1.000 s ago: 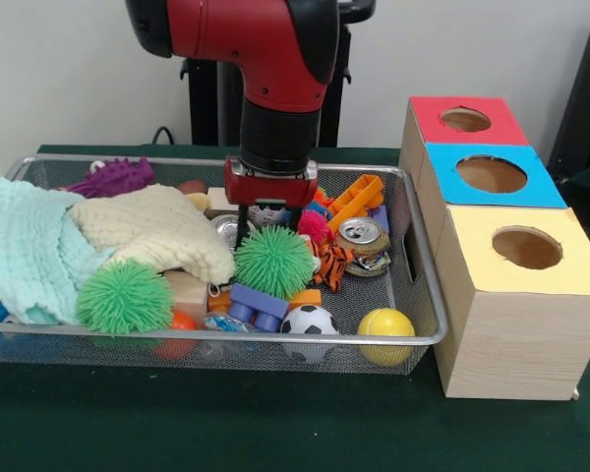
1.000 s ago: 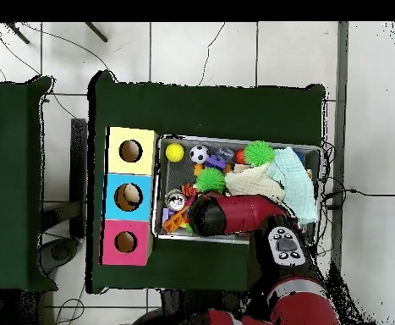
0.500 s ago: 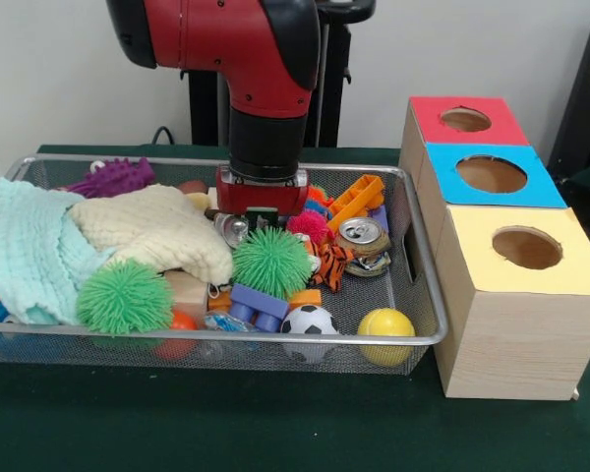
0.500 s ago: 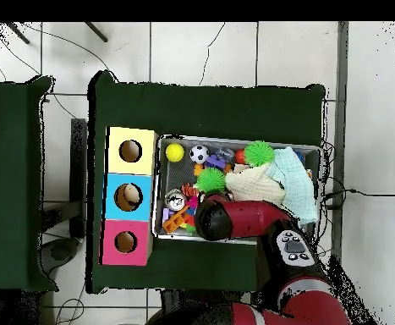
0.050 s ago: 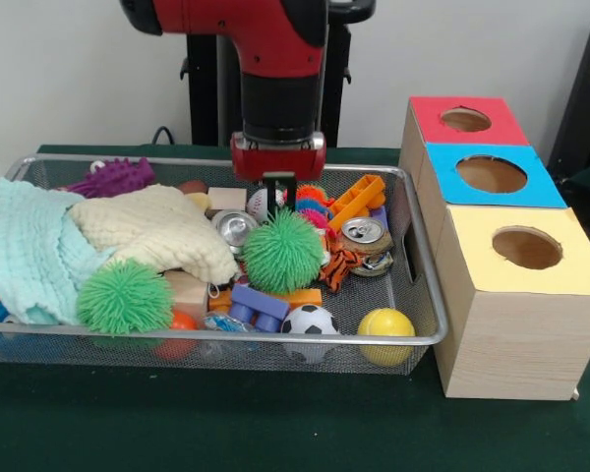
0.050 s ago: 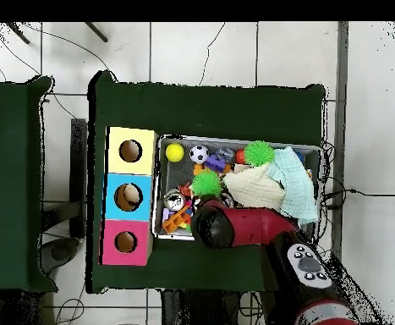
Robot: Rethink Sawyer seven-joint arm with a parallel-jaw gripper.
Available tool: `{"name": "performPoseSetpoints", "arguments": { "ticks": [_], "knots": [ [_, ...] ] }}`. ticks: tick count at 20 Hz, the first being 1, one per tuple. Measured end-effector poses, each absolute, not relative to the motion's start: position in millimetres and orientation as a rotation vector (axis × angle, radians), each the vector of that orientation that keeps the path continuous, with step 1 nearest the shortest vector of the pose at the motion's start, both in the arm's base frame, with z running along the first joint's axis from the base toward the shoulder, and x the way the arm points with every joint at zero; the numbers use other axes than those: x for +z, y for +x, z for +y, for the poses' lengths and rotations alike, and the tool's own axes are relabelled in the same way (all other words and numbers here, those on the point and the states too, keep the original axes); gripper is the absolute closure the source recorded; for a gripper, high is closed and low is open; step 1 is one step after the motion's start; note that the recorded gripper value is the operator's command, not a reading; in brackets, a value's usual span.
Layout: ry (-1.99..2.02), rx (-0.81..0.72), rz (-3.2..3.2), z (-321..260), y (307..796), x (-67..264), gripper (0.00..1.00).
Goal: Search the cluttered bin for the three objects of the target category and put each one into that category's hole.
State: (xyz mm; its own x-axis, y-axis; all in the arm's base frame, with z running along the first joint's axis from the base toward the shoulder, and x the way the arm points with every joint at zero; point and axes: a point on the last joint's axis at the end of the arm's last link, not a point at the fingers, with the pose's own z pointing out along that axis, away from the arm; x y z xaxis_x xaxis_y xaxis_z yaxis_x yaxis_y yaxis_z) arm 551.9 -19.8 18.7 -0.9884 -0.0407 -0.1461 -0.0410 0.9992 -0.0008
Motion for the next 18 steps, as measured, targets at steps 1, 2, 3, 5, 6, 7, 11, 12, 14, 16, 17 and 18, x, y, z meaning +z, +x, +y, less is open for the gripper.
{"name": "performPoseSetpoints", "arguments": {
  "ticks": [1,2,3,5,6,7,11,12,14,16,17,18],
  "knots": [
    [-0.050,0.008,3.004,-19,552,27,1.00],
    [-0.032,0.012,3.025,-17,551,43,1.00],
    [-0.024,0.014,3.035,-16,551,49,1.00],
    [-0.006,0.016,3.059,-14,551,68,1.00],
    [0.001,0.015,3.075,-12,551,84,1.00],
    [0.003,0.015,3.078,-11,551,89,1.00],
    [0.002,-0.003,3.077,-9,552,116,1.00],
    [0.001,-0.006,3.073,-9,553,118,1.00],
    [-0.004,-0.016,3.061,-9,555,124,1.00],
    [-0.011,-0.022,3.059,-9,555,124,1.00],
    [-0.025,-0.036,3.060,-10,553,123,1.00],
    [-0.040,-0.049,3.061,-12,551,122,1.00]
  ]
}}
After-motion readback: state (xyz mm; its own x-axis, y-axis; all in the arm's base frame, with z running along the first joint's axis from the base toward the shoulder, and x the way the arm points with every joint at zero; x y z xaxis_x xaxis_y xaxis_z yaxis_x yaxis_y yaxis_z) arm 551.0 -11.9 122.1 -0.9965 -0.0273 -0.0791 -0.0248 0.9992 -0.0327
